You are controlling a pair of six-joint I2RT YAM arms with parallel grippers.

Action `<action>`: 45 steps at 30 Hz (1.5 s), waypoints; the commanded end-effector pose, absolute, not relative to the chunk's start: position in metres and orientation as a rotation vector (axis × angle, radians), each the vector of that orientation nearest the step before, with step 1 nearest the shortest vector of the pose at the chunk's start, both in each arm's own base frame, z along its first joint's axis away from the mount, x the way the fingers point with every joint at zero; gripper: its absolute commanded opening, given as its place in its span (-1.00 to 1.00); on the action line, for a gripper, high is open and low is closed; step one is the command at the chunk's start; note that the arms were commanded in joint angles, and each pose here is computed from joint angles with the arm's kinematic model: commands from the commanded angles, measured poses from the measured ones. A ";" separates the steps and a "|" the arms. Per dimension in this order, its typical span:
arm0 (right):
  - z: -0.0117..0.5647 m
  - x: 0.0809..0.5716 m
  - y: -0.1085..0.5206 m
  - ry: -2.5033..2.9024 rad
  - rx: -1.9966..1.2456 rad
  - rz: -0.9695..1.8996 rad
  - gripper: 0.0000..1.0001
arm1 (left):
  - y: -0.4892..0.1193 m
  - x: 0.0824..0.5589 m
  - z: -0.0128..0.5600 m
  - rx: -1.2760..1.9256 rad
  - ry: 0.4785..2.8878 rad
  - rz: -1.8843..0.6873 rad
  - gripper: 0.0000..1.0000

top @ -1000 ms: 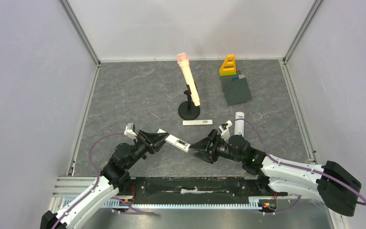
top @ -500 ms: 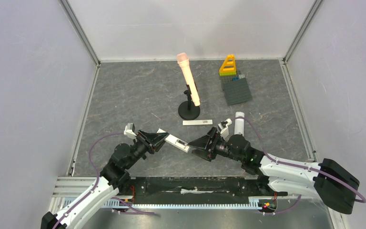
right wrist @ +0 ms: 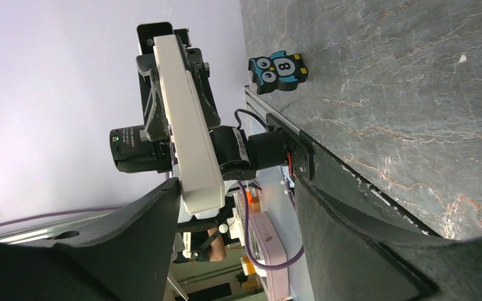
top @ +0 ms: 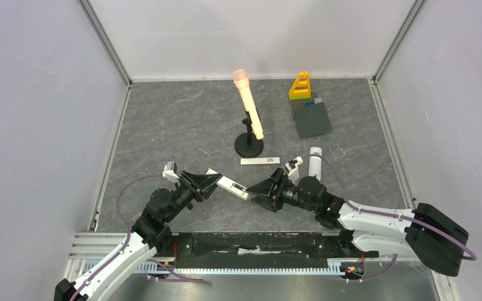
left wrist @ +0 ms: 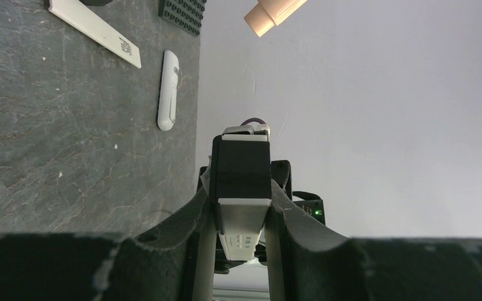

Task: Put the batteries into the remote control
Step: Load the battery into the remote control.

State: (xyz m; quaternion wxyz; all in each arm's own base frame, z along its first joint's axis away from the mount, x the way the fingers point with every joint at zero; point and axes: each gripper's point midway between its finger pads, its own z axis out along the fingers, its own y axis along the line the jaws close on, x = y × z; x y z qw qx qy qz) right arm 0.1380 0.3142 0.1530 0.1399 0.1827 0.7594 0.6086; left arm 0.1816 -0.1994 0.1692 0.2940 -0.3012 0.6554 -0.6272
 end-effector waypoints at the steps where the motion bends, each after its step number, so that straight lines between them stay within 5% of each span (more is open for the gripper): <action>1: 0.162 0.143 0.320 2.181 0.521 1.772 0.34 | -0.200 0.179 0.168 -0.777 1.700 -1.720 -0.96; 13: 0.118 0.156 0.317 2.391 0.478 1.394 0.13 | -0.205 0.167 0.208 -0.320 1.549 -1.631 -0.96; 22: 0.102 0.167 0.296 2.434 0.450 1.130 0.12 | -0.197 0.175 0.202 -0.314 1.537 -1.533 -0.96; 36: 0.142 0.163 0.293 2.296 0.342 1.260 0.58 | -0.192 0.183 0.176 -0.309 1.630 -1.390 -0.96; 45: 0.168 0.163 0.302 2.194 0.083 1.282 0.69 | -0.197 0.177 0.175 -0.236 1.641 -1.397 -0.96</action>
